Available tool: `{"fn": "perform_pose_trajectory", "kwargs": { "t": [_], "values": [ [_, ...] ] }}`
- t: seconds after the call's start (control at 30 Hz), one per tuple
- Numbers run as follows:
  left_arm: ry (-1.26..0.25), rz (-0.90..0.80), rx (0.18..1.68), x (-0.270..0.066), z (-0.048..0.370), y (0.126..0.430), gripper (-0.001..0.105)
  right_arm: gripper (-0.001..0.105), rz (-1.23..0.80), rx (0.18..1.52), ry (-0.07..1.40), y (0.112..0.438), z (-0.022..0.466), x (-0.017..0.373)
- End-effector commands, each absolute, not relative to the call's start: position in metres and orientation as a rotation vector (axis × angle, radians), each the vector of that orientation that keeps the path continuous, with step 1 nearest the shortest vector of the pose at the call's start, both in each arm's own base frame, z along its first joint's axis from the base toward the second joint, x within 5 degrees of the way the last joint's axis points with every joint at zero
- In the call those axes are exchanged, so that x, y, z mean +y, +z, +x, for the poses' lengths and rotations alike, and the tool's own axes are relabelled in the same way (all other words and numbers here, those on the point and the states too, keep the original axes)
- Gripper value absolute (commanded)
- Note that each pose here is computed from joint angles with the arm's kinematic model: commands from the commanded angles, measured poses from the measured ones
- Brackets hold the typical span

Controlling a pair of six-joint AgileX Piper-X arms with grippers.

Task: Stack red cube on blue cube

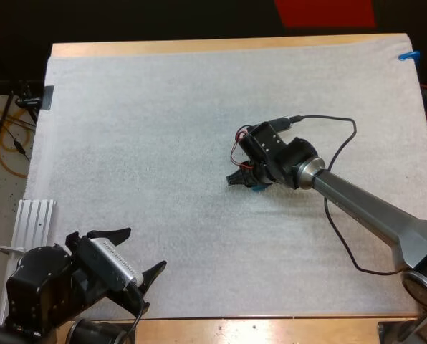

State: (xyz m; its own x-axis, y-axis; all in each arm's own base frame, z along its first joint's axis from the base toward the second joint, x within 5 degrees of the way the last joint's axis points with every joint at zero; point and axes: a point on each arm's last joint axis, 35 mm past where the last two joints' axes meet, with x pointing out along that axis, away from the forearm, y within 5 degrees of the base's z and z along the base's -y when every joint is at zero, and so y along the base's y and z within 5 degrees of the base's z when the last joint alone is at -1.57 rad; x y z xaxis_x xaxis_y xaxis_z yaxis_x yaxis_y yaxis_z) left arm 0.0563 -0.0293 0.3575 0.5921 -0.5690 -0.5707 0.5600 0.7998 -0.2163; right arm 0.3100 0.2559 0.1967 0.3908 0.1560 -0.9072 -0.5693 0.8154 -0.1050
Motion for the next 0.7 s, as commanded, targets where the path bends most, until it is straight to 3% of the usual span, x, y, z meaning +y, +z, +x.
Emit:
{"fn": "perform_pose_trajectory", "kwargs": {
  "t": [0.0,0.2,0.27,0.37,0.67],
  "values": [
    [-0.67,-0.009,0.656,-0.03,0.056,0.36,0.075,0.05,-0.434,1.067,0.477,0.199,0.311,0.257],
    [-0.67,-0.009,0.656,-0.03,0.056,0.36,0.075,0.055,-0.416,1.054,0.473,0.205,0.31,0.257],
    [-0.67,-0.009,0.656,-0.03,0.056,0.36,0.075,0.067,-0.4,1.023,0.477,0.218,0.309,0.256],
    [-0.67,-0.009,0.656,-0.03,0.056,0.36,0.075,0.075,-0.381,0.978,0.482,0.237,0.305,0.252],
    [-0.672,-0.006,0.622,-0.03,0.058,0.363,0.075,0.076,-0.393,0.766,0.538,0.315,0.283,0.23]
  ]
}}
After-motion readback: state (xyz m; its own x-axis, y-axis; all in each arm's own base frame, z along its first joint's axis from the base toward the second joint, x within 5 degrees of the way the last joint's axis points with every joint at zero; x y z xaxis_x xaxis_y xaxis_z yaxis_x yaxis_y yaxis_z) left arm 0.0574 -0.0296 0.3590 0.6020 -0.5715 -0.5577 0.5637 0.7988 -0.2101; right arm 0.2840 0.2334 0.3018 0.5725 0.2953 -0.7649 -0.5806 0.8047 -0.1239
